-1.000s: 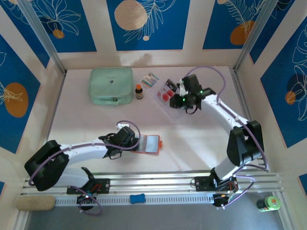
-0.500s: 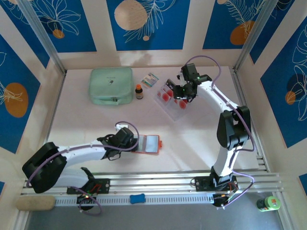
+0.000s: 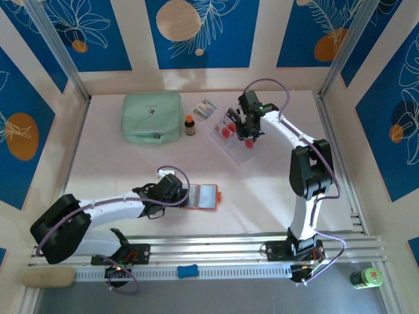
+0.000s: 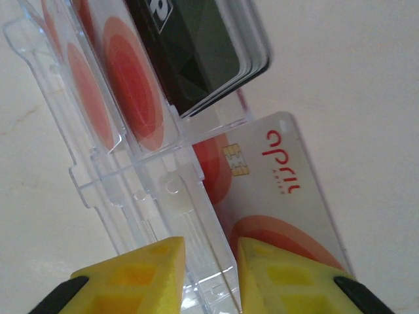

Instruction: Put the credit cards into the card holder

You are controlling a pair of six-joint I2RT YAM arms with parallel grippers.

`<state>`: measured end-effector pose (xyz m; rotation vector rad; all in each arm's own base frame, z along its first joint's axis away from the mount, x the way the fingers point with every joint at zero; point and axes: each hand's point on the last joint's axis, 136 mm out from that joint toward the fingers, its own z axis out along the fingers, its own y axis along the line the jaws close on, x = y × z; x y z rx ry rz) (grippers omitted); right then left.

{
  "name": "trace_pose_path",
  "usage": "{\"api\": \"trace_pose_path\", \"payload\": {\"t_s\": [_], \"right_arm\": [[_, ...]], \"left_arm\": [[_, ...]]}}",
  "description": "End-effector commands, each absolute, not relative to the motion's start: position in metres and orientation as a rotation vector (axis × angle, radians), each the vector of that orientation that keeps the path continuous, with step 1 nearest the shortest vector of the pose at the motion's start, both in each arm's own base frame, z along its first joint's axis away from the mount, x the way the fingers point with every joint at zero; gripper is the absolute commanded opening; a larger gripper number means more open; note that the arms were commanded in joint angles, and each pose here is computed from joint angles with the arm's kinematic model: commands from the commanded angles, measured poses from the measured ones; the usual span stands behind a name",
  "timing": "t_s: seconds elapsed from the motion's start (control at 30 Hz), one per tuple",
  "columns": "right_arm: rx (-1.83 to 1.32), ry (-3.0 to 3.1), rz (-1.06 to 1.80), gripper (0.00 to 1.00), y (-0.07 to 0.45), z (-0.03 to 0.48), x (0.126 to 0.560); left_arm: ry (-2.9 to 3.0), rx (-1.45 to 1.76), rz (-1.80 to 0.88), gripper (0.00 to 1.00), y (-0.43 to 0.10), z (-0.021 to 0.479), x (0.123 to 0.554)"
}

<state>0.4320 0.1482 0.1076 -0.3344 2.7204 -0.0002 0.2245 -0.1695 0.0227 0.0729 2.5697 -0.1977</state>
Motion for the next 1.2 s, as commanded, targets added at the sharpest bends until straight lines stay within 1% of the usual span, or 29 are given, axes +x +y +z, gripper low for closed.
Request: {"api": "trace_pose_path", "payload": {"t_s": [0.0,0.17,0.33,0.47,0.6,0.77,0.93,1.17], "right_arm": [[-0.374,2.707,-0.055,0.24,0.147,0.113,0.435],[-0.379,2.7,-0.048,0.17,0.149,0.117,0.433],[-0.379,2.685,-0.038,0.16,0.15,0.124,0.433],[-0.384,2.682,-0.03,0.12,0.151,0.126,0.433],[-0.386,2.678,-0.027,0.1,0.151,0.128,0.432],[-0.399,2.662,-0.023,0.01,0.152,0.134,0.432],[-0.426,2.618,-0.027,0.0,0.155,0.151,0.431],[-0.435,2.534,0.032,0.0,0.169,0.191,0.419]], "left_arm": [[2.594,0.043,-0.191,1.0,-0.164,0.018,0.219],[2.592,0.045,-0.194,1.0,-0.165,0.019,0.22],[2.593,0.046,-0.191,1.0,-0.164,0.018,0.22],[2.592,0.047,-0.195,1.0,-0.165,0.018,0.22],[2.592,0.049,-0.194,1.0,-0.165,0.019,0.22],[2.591,0.05,-0.197,1.0,-0.165,0.019,0.22],[2.591,0.048,-0.195,1.0,-0.164,0.02,0.22],[2.584,0.055,-0.195,1.0,-0.165,0.025,0.221]]}}
